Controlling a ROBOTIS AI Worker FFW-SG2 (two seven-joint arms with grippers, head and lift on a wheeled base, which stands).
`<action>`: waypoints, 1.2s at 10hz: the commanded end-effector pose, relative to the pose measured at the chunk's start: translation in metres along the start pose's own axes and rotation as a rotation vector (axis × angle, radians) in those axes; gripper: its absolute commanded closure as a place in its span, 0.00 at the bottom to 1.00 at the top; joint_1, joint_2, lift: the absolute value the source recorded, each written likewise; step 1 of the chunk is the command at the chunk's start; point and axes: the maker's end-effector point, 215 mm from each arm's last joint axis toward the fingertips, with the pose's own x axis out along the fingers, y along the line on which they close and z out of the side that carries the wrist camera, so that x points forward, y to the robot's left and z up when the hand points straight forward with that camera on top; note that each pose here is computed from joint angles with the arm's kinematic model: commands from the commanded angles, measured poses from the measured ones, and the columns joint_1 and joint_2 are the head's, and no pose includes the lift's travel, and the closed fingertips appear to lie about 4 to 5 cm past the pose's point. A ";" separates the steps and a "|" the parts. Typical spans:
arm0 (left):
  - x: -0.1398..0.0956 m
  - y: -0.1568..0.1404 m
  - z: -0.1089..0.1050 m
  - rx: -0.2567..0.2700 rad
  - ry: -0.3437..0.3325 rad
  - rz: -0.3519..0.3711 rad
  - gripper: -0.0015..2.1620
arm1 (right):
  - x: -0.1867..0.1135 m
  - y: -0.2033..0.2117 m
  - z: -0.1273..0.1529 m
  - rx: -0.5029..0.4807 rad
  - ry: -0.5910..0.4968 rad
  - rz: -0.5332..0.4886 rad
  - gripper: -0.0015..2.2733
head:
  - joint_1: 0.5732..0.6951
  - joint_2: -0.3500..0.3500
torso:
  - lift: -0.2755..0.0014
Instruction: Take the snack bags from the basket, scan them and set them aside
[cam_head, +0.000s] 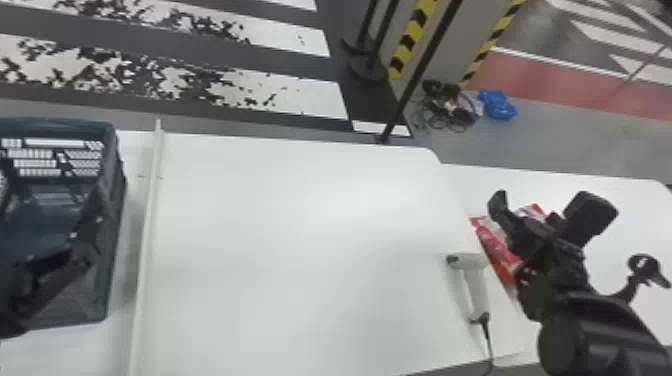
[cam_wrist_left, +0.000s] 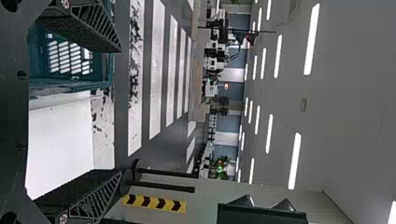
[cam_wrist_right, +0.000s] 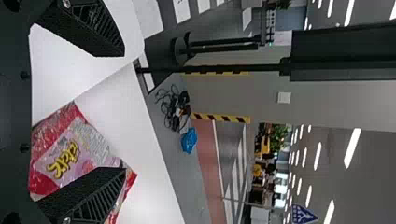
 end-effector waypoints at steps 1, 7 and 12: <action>0.000 -0.004 -0.001 0.006 0.001 0.004 0.03 | -0.041 0.063 0.008 -0.042 -0.039 0.106 0.02 | 1.00 0.00 | 0.72; -0.015 -0.011 -0.019 0.012 0.047 0.036 0.03 | -0.182 0.227 -0.035 -0.026 0.032 0.469 0.03 | 1.00 0.20 | 0.72; -0.064 -0.017 -0.025 -0.024 0.035 0.051 0.03 | -0.244 0.206 -0.031 0.003 -0.038 0.506 0.03 | 1.00 0.31 | 0.72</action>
